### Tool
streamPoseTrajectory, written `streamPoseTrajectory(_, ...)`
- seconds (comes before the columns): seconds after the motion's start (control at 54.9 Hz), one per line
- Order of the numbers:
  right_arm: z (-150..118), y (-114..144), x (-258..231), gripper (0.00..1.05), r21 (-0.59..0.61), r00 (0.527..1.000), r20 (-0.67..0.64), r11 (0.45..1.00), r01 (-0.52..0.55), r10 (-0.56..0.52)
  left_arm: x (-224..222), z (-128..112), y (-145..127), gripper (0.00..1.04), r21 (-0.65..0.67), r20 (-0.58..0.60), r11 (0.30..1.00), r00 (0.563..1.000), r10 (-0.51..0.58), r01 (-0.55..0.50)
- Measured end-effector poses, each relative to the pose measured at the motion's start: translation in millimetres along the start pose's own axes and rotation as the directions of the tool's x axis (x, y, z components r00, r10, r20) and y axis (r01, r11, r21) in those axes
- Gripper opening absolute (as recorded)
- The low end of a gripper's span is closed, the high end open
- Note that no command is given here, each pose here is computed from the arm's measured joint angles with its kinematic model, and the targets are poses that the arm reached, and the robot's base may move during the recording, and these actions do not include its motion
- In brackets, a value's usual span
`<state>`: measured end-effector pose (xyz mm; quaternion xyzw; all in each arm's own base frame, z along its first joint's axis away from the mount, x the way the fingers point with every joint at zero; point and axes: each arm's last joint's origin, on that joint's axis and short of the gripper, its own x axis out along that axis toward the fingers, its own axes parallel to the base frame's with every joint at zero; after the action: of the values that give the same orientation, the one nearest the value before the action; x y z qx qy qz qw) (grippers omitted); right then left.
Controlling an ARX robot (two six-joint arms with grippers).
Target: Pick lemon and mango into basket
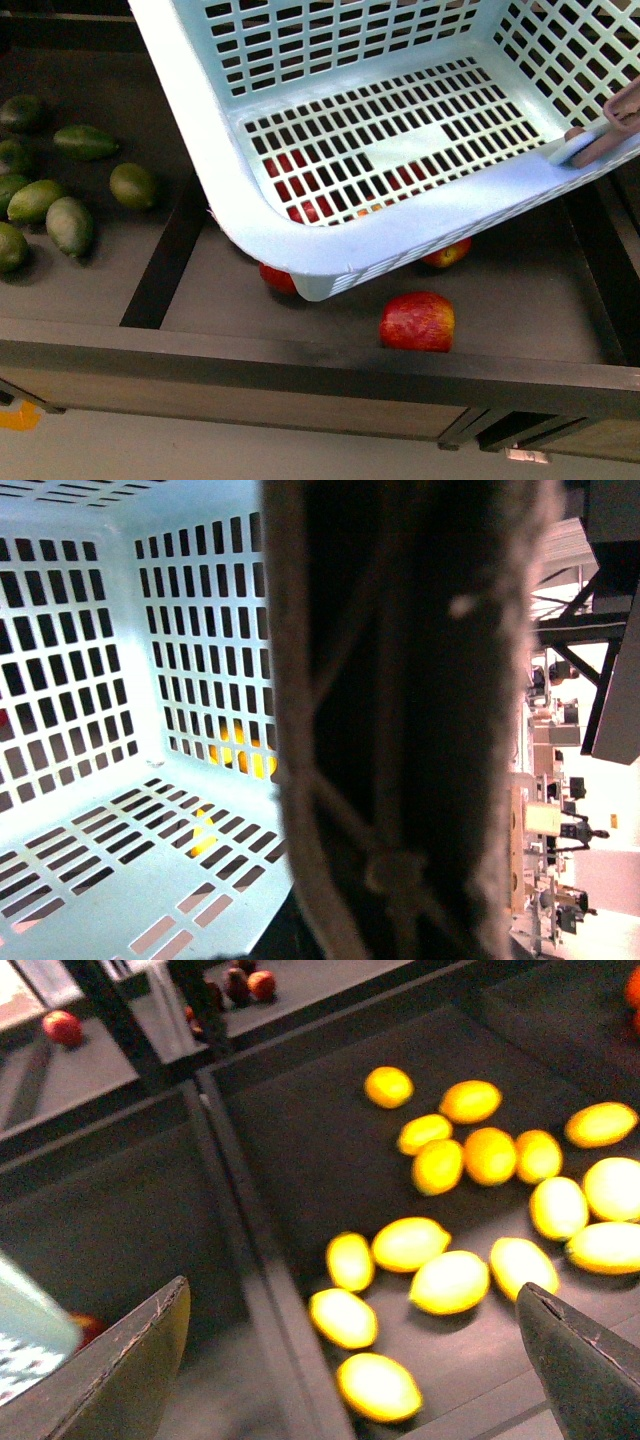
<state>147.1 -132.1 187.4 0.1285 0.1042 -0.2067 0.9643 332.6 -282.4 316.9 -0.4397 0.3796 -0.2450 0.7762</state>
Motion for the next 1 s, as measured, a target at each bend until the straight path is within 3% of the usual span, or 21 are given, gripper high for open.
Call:
streamPoseTrajectory(0.127,-4.8,-37.1,66.5,0.96,-0.185,0.994,-0.061,0.98,0.076,-0.088,-0.1,0.4,0.2,0.04,0.002,0.004,1.0,1.0,0.002,-0.002)
streamPoseTrajectory(0.2,-23.8,-61.1,111.2,0.96,-0.298,0.967,-0.192,0.949,0.105,-0.168,0.0,0.0,0.0,0.04,0.001,-0.006,1.0,1.0,-0.003,0.003)
streamPoseTrajectory(0.273,-39.6,-73.6,138.4,0.96,-0.291,0.935,-0.299,0.951,0.101,-0.191,0.0,0.0,0.0,0.04,0.001,-0.006,1.0,1.0,-0.003,0.003)
streamPoseTrajectory(0.401,-51.6,-78.7,172.3,0.96,-0.255,0.903,-0.374,0.959,0.119,-0.211,0.0,0.1,0.1,0.04,0.001,-0.001,1.0,1.0,0.0,0.0)
streamPoseTrajectory(0.565,-56.3,-64.9,221.7,0.96,-0.394,0.922,-0.315,0.915,0.09,-0.227,0.1,-0.7,-0.3,0.04,0.002,-0.004,1.0,1.0,-0.002,0.002)
streamPoseTrajectory(0.71,-72.0,-52.5,249.5,0.96,-0.547,0.921,-0.365,0.832,-0.094,-0.135,0.1,-0.4,-0.2,0.04,0.001,-0.003,1.0,1.0,-0.001,0.001)
streamPoseTrajectory(0.819,-86.0,-55.5,265.1,0.96,-0.663,0.883,-0.459,0.698,-0.27,-0.094,0.1,-0.3,-0.1,0.04,0.003,-0.001,1.0,1.0,0.0,0.0)
streamPoseTrajectory(0.892,-86.3,-62.8,275.0,0.96,-0.718,0.864,-0.493,0.607,-0.34,-0.099,0.1,-0.5,-0.2,0.04,0.002,-0.002,1.0,1.0,-0.001,0.001)
streamPoseTrajectory(1.002,-82.3,-69.9,285.6,0.96,-0.757,0.85,-0.518,0.515,-0.402,-0.097,0.1,-0.5,-0.2,0.04,0.002,-0.004,1.0,1.0,-0.002,0.002)
